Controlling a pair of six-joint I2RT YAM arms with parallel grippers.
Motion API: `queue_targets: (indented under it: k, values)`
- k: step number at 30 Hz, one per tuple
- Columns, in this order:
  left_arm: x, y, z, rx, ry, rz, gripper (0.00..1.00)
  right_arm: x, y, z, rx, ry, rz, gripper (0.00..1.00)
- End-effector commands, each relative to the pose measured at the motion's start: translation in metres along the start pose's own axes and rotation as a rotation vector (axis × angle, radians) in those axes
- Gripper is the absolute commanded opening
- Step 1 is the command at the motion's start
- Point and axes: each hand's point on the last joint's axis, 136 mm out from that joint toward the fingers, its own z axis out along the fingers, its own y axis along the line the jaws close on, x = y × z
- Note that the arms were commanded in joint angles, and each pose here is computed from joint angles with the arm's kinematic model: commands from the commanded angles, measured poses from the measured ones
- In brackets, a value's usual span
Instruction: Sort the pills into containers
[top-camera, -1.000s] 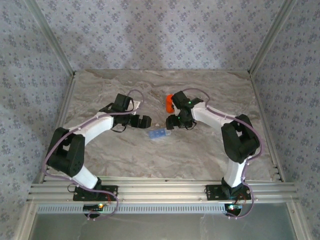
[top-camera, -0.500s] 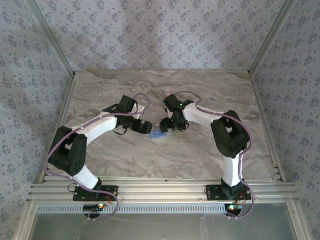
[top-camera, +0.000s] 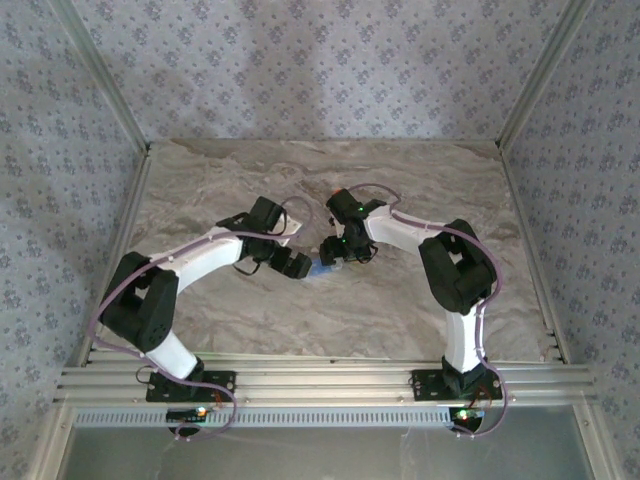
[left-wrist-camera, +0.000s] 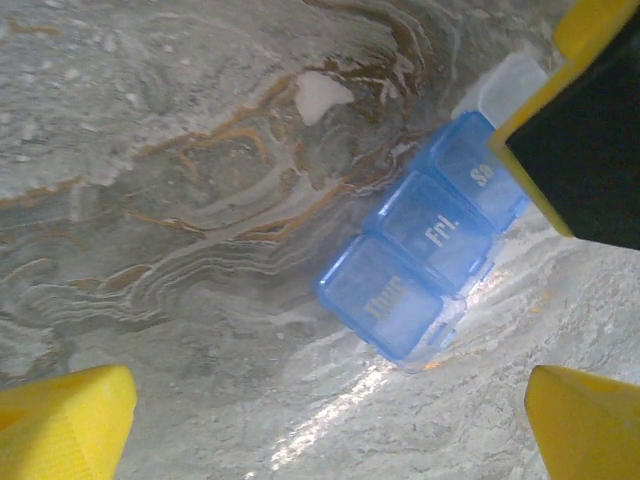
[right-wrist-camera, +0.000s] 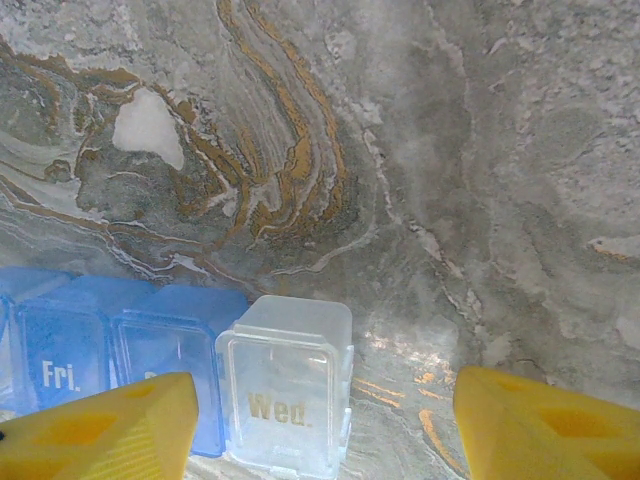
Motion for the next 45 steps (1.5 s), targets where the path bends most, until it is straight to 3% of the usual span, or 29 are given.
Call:
queue_targets:
  k: [1,27,45]
  values:
    - [0.006,-0.003,0.004,-0.006,0.039,0.053,0.99,0.013,-0.008,0.012,0.034,0.068,0.027,0.7]
    - [0.003,0.008,0.027,-0.05,0.095,0.07,0.99,0.019,-0.008,0.019,0.032,0.105,0.023,0.68]
    - [-0.016,0.028,0.021,-0.084,0.054,0.01,0.99,0.026,-0.012,0.024,0.043,0.133,0.021,0.67]
